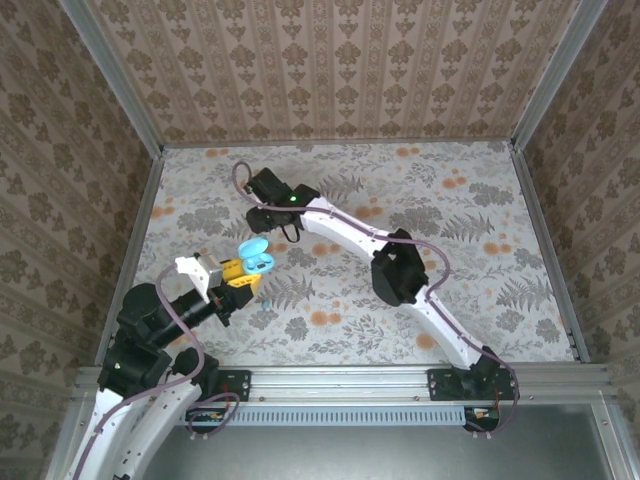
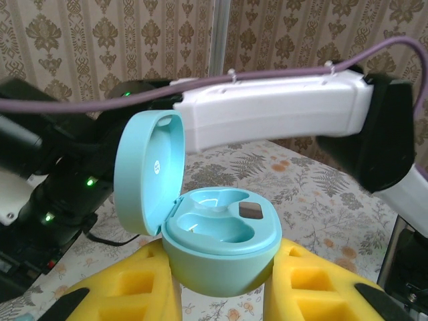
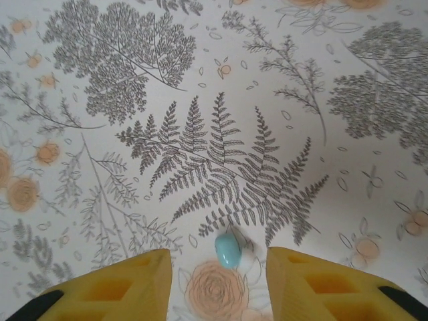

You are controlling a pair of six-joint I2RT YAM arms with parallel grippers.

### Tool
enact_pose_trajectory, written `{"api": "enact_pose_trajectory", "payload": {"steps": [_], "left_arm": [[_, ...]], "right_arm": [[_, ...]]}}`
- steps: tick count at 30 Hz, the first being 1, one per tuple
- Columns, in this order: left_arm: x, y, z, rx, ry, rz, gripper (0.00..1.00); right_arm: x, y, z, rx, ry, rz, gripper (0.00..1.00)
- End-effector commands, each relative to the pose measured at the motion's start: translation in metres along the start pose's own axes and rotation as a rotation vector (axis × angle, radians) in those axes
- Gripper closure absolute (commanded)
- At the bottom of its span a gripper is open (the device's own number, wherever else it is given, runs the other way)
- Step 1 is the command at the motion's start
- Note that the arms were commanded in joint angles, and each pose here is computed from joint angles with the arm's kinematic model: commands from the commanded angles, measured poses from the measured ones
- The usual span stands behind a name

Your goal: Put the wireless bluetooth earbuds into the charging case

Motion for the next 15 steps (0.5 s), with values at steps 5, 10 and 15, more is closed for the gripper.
{"api": "enact_pose_trajectory", "payload": {"steps": [5, 10, 15], "left_arm": [[-0.008, -0.008, 0.012, 0.01, -0.046, -0.015, 0.78], [-0.008, -0.007, 0.01, -0.001, -0.047, -0.015, 0.78], [-0.009, -0.007, 0.01, 0.0, -0.05, -0.012, 0.78]], "right_arm": [[0.03, 0.001, -0.013, 0.007, 0.042, 0.026, 0.51], [0.039, 0.001, -0.007, 0.014, -0.003, 0.028, 0.5], [0.05, 0.003, -0.014, 0.022, 0.015, 0.04, 0.5]]}}
Point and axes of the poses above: each hand's point on the last joint's axis, 136 mm out from that joint toward the fingers, its own x axis out along the fingers, its own y axis along the line the jaws close on, z = x × y, the point moved 8 cm from there along -x, back along the fingers, and after that the axes turned 11 degrees about -x, right-handed, at the moved point
